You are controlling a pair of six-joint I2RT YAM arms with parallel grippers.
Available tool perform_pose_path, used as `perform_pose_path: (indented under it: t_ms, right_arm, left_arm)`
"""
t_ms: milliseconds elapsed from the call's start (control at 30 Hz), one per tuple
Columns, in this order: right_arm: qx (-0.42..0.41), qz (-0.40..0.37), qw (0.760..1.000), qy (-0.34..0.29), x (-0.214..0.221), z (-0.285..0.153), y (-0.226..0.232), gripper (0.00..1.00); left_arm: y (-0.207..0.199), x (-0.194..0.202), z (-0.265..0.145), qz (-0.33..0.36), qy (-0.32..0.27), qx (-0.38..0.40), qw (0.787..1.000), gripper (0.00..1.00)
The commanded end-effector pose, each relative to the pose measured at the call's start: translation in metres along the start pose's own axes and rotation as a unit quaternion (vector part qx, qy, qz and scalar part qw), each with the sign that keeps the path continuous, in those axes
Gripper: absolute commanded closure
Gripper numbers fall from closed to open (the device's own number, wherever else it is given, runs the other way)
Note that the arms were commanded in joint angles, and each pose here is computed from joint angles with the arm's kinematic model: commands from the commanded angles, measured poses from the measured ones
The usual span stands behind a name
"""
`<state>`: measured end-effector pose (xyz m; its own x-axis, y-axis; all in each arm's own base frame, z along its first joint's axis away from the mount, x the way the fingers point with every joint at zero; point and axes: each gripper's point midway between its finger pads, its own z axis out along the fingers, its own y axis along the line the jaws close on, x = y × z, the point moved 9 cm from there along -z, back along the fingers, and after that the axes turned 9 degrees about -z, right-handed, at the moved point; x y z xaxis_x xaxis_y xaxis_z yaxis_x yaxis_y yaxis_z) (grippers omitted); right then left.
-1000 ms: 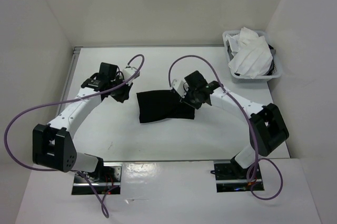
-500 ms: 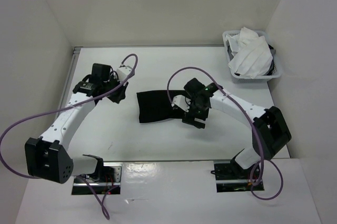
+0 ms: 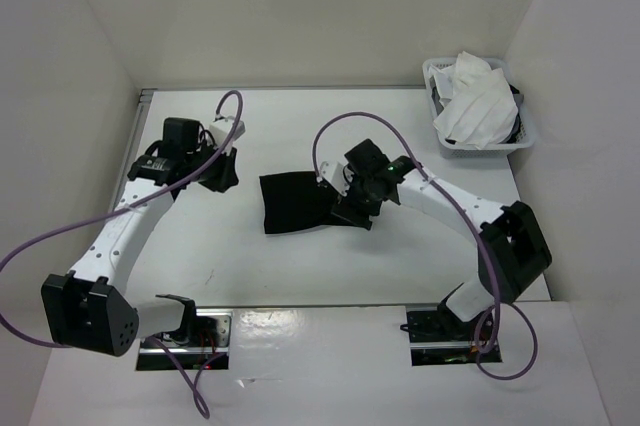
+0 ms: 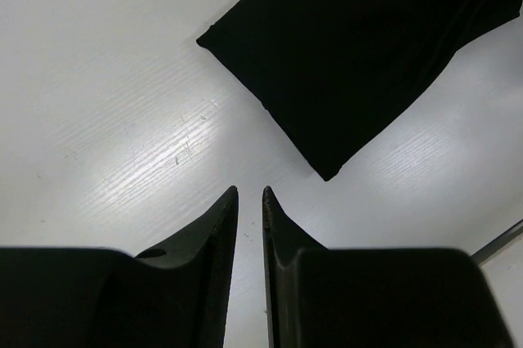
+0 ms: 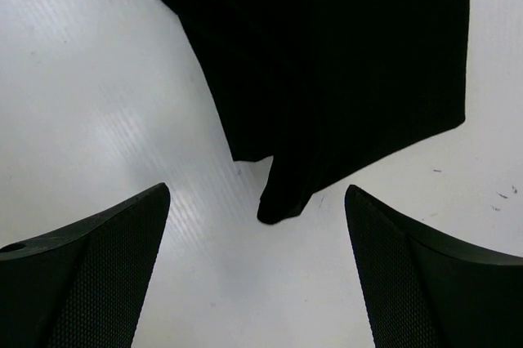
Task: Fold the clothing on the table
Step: Fold the skirt
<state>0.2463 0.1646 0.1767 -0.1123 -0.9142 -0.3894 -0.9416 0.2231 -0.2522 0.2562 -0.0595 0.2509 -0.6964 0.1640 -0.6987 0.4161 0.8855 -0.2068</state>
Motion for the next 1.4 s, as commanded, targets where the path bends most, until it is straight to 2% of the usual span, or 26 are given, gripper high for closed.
perform_pose_path:
  t_ms: [0, 300, 733, 1367]
  right_arm:
    - [0.019, 0.001, 1.0, -0.013, -0.01, 0.012, -0.007, 0.09]
    - [-0.008, -0.001, 1.0, 0.003, -0.013, 0.042, -0.012, 0.09]
    - [-0.086, -0.038, 0.996, 0.005, -0.016, 0.036, 0.013, 0.09]
    - [-0.208, -0.068, 0.971, 0.1, 0.01, 0.06, 0.059, 0.12]
  left_arm:
    - [-0.001, 0.003, -0.001, -0.013, -0.015, 0.008, 1.0, 0.75]
    - [0.004, 0.003, 0.0, -0.015, -0.02, -0.005, 1.0, 0.75]
    - [0.006, 0.007, 0.006, -0.02, -0.007, -0.009, 1.0, 0.75]
    - [0.006, 0.008, 0.008, -0.022, -0.003, -0.005, 1.0, 0.75]
